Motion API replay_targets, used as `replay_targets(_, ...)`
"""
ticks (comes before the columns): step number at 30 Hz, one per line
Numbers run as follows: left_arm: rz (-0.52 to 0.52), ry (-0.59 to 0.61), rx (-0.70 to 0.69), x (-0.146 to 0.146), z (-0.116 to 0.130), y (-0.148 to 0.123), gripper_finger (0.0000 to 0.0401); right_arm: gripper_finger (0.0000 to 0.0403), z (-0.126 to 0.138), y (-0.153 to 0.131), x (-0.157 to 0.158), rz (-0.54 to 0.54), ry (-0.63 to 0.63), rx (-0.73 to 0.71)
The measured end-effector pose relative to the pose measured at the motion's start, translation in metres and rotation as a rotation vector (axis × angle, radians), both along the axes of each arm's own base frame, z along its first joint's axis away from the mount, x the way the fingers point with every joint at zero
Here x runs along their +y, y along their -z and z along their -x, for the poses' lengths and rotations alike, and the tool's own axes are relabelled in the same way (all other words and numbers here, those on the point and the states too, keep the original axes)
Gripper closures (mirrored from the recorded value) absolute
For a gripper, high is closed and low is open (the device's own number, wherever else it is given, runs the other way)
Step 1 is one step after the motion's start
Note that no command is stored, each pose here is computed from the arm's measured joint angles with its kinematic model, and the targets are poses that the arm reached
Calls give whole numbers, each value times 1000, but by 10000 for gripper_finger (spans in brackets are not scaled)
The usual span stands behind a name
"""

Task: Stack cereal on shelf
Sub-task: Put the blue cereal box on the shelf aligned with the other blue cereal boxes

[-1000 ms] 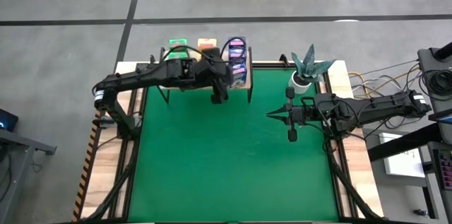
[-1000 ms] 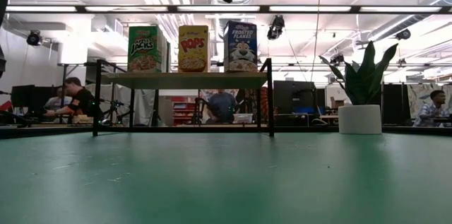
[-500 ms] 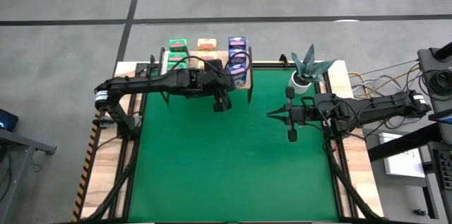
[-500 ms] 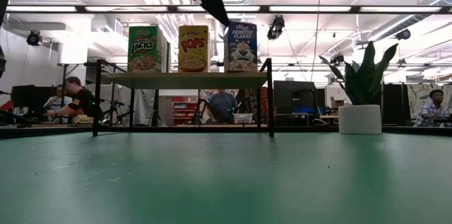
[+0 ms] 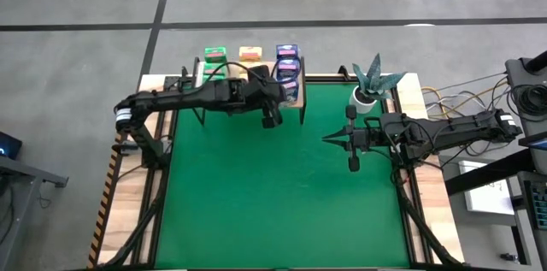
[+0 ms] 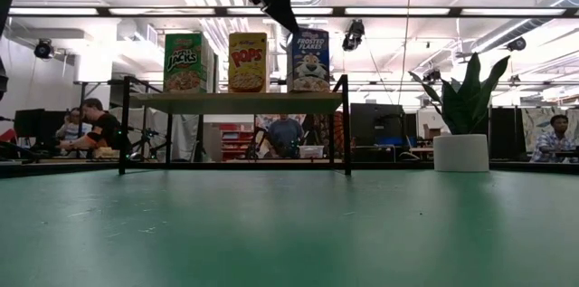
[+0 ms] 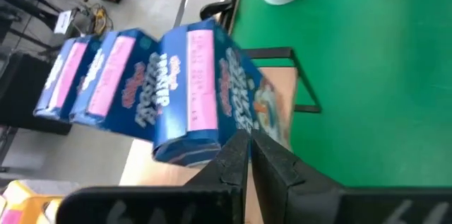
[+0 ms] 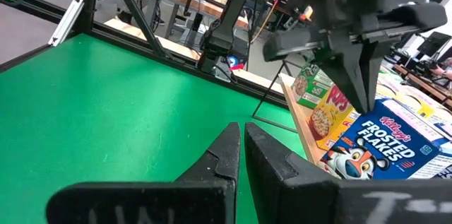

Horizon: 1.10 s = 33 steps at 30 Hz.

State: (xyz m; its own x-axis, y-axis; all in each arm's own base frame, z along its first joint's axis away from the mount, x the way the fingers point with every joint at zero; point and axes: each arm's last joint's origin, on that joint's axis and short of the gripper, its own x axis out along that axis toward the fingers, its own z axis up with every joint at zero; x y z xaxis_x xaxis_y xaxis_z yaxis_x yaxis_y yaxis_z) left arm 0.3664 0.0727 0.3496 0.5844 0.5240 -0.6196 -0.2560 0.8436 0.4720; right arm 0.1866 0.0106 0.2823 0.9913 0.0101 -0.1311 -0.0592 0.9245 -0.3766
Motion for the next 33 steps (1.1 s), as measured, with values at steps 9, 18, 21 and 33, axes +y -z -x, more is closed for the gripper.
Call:
replay_targets(9,-3,-33,-9,12,2,-1,401,390,0,0,0,0,0,0)
replay_targets(18,13,-15,23,2,3,0,401,390,0,0,0,1,0,0)
replay_targets(21,0,-10,42,-6,10,-12,401,390,0,0,0,1,0,0)
replay_targets(33,-124,-148,30,9,15,-24,401,390,0,0,0,0,0,0)
